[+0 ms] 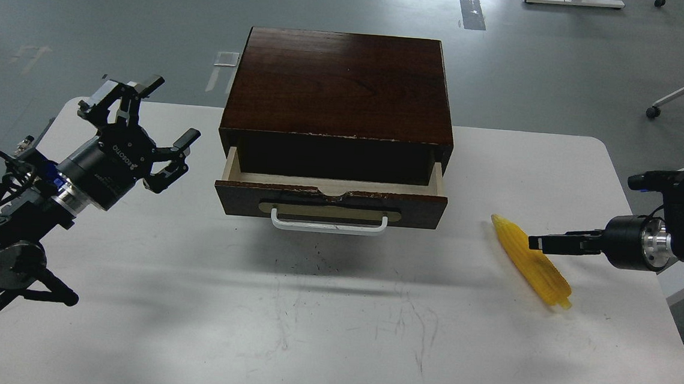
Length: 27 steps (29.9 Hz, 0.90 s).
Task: Put corn in drawer with both arms
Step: 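Reach the right gripper to the yellow corn cob and grasp it, then lift the corn cob with the right gripper and carry it over the drawer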
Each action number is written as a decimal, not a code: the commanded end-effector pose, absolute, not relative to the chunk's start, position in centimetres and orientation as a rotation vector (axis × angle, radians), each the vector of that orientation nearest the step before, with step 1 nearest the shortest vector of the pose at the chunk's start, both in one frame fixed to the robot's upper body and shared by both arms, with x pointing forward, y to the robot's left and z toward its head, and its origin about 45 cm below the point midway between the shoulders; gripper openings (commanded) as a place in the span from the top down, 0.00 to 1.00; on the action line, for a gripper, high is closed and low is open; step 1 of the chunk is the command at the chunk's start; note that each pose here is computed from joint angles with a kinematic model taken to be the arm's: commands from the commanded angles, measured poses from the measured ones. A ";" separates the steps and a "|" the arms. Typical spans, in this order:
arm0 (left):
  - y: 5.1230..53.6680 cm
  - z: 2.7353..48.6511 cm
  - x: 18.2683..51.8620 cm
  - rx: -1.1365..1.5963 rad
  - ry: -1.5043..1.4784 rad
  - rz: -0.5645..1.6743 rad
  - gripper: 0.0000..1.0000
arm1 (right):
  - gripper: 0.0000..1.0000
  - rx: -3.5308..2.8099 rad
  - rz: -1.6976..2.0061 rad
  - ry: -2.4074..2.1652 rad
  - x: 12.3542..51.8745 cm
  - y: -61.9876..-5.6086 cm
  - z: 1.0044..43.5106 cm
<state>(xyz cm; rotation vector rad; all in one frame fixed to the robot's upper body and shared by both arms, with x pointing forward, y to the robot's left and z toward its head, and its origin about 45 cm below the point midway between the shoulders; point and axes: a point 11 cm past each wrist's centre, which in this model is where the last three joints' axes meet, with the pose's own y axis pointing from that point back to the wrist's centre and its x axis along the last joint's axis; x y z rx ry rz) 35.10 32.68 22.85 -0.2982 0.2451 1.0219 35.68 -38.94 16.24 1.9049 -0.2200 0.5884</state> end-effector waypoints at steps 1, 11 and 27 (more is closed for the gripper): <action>32.7 22.9 35.1 -0.298 0.243 1.021 0.01 | 0.01 1.895 0.592 -0.183 35.4 -38.6 15.5; 32.8 23.0 35.2 -0.303 0.240 1.024 0.01 | 0.53 1.876 0.578 -0.095 34.5 -38.2 14.3; 33.0 23.6 35.4 -0.314 0.227 1.028 0.01 | 0.95 1.812 0.761 -0.173 39.4 -37.6 21.4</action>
